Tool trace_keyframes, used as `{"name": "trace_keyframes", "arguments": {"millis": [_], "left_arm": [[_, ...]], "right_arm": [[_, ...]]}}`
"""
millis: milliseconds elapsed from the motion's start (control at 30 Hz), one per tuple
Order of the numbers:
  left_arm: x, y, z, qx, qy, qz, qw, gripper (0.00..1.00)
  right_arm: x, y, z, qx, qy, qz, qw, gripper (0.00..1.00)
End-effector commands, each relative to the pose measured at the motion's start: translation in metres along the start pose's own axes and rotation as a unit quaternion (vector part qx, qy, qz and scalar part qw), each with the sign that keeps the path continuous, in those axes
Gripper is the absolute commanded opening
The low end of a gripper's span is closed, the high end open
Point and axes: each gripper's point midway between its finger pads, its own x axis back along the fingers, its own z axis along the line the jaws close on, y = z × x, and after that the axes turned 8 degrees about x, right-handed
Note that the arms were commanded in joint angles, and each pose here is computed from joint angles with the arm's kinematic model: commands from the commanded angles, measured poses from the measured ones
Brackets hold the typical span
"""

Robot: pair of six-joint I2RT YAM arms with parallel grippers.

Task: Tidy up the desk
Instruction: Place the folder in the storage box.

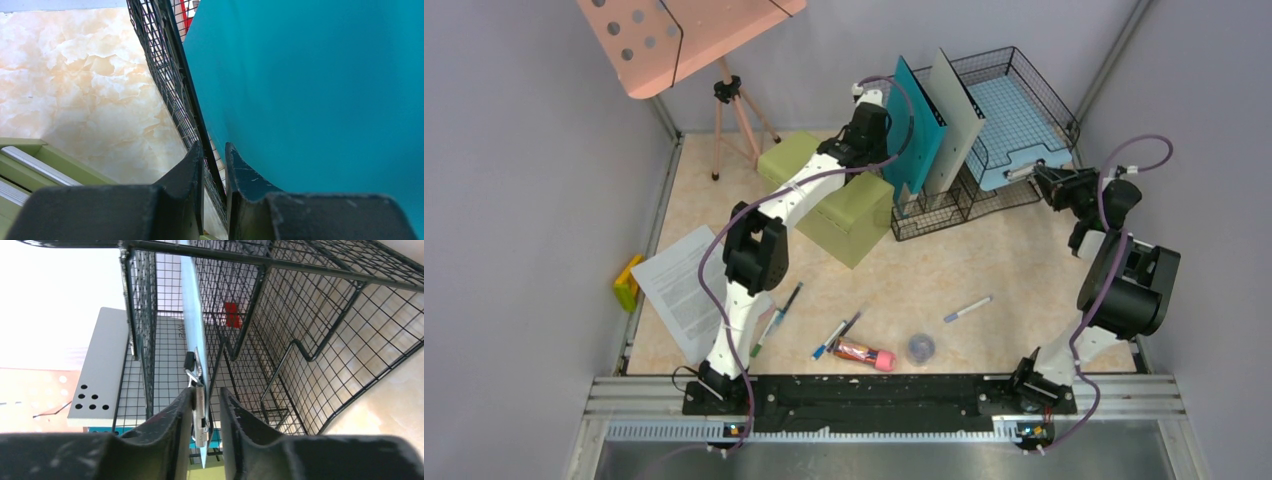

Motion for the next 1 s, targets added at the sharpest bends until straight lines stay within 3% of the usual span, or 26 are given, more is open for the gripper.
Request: {"name": "trace_keyframes", "arguments": {"millis": [0,233,467,600,767,967], "left_arm": [[0.029,0.005,-0.017,-0.019,-0.054,0.029,0.998,0.0],[0.03,0.006,-0.019,-0.019,-0.058,0.03,0.998,0.0],[0.032,0.008,-0.017,-0.018,-0.056,0.027,0.998,0.0],[0.034,0.011,-0.018,-0.016,-0.057,0.024,0.998,0.0],[0.036,0.021,-0.013,-0.012,-0.055,0.016,0.998,0.0],[0.04,0.035,0.003,-0.007,-0.055,0.014,0.998,0.0]], "right_arm": [[0.006,0.005,0.031,0.028,0.046,-0.007,0.999,0.22],[-0.006,0.0,0.034,0.018,0.053,-0.007,0.998,0.05],[-0.016,-0.007,0.029,0.015,0.049,-0.001,0.999,0.03],[-0.008,-0.009,0.026,0.024,0.037,0.001,0.999,0.14],[0.012,-0.003,0.035,0.045,0.035,-0.003,0.998,0.4],[0.054,0.008,0.048,0.091,0.027,-0.001,0.995,0.47]]}}
